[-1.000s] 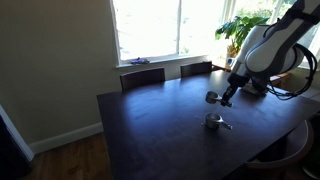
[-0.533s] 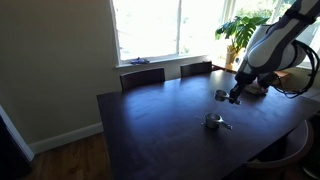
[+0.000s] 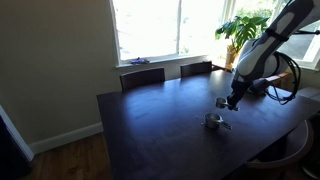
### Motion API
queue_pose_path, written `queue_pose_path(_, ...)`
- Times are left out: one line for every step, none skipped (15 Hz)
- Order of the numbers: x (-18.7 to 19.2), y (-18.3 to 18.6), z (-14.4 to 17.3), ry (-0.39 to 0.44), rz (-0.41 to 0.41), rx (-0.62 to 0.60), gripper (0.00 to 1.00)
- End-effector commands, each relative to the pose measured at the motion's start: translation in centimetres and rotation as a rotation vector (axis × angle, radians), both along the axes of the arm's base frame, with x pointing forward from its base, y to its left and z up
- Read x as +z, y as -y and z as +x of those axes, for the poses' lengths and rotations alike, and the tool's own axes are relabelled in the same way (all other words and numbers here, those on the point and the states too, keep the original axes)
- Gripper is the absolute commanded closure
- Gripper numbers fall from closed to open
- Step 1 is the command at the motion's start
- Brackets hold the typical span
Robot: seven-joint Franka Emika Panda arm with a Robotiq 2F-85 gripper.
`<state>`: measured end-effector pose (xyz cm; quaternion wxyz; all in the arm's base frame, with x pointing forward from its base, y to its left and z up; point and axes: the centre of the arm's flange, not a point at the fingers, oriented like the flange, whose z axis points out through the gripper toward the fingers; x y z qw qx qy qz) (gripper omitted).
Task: Unstack the silver pots.
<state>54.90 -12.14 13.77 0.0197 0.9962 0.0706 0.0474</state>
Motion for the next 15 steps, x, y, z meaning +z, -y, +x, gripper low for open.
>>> queue_pose_path(-2.7,0.0,2.2,-0.049,0.005,-0.037,0.89)
queue_pose_path(-3.4,0.0,2.2,-0.058,0.007,-0.042,0.89)
queue_pose_path(-3.9,0.1,2.0,-0.063,0.008,-0.047,0.89)
queue_pose_path(-4.4,0.2,1.9,-0.064,0.009,-0.048,0.89)
queue_pose_path(-4.9,0.3,1.8,-0.064,0.009,-0.049,0.89)
queue_pose_path(-5.4,0.4,1.7,-0.067,0.009,-0.049,0.89)
queue_pose_path(-5.7,0.5,1.6,-0.071,0.008,-0.050,0.90)
queue_pose_path(-6.0,0.6,1.4,-0.075,0.006,-0.052,0.90)
queue_pose_path(-6.0,0.6,1.1,-0.073,0.004,-0.050,0.90)
queue_pose_path(-5.8,0.7,0.7,-0.069,0.004,-0.049,0.88)
queue_pose_path(-5.6,0.8,0.5,-0.063,-0.001,-0.050,0.46)
queue_pose_path(-5.2,0.8,0.1,-0.051,-0.005,-0.046,0.45)
queue_pose_path(-4.9,0.9,-0.1,-0.045,-0.004,-0.042,0.39)
queue_pose_path(-4.4,0.9,-0.4,-0.034,-0.007,-0.043,0.34)
queue_pose_path(-4.0,1.0,-0.6,-0.024,-0.008,-0.043,0.28)
